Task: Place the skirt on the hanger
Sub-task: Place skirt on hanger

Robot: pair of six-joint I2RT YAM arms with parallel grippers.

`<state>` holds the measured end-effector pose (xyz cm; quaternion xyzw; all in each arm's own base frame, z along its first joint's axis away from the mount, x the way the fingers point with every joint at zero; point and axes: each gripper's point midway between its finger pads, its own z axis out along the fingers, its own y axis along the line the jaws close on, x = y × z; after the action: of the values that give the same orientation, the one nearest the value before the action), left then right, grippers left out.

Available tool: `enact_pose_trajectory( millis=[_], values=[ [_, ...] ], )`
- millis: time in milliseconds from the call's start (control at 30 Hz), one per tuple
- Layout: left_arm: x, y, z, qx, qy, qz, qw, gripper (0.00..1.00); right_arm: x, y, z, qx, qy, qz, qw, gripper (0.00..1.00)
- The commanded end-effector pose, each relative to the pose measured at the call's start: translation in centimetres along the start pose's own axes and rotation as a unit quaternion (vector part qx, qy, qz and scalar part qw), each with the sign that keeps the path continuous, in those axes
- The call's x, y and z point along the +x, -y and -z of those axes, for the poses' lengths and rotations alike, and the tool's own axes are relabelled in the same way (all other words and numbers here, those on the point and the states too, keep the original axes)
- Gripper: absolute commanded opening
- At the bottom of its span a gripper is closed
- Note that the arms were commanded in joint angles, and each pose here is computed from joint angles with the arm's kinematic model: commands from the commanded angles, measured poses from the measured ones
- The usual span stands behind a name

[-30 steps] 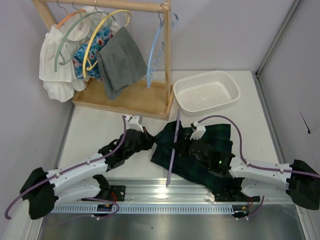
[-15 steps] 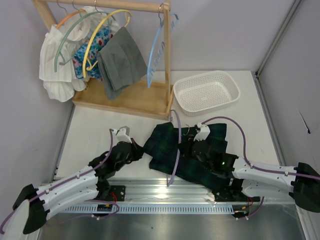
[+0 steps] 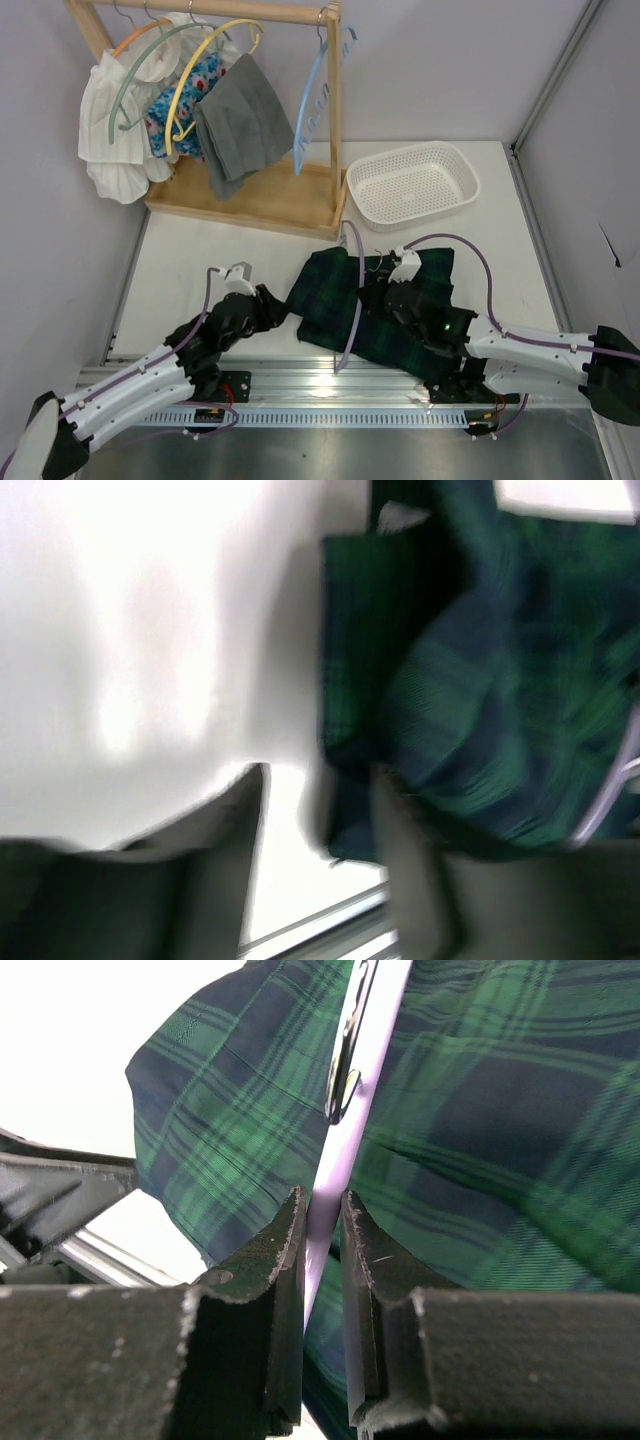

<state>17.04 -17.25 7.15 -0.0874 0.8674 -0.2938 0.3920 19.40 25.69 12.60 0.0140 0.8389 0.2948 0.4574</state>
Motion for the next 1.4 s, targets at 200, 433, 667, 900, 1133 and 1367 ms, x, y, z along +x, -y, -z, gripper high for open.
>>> enact_pose_trajectory(
  millis=[200,433,667,900,1133,1367],
  values=[
    [-2.9,2.8,2.6,0.003,-0.008,-0.068,0.998,0.99,-0.6,0.0,-0.9,0.018,0.004,0.049,0.999,0.0],
    [-1.9,7.5,1.4,0.099,-0.047,-0.034,0.993,0.99,-0.6,0.0,-0.8,0.016,0.005,0.048,0.999,0.0],
    [-0.8,3.8,-1.7,0.005,-0.047,-0.047,0.998,0.99,-0.7,0.0,-0.7,0.013,0.005,0.05,0.999,0.0],
    [1.6,5.5,-3.1,0.066,-0.085,-0.016,0.994,0.99,-0.5,0.1,-0.7,0.013,0.005,0.046,0.999,0.0],
    [4.2,4.7,-4.2,0.057,-0.115,0.001,0.992,0.99,-0.6,0.2,-0.7,0.015,0.007,0.045,0.999,0.0],
    [6.5,4.7,-4.4,0.051,-0.147,-0.016,0.988,0.94,-0.8,0.2,-0.7,0.016,0.011,0.043,0.999,0.0]
  ],
)
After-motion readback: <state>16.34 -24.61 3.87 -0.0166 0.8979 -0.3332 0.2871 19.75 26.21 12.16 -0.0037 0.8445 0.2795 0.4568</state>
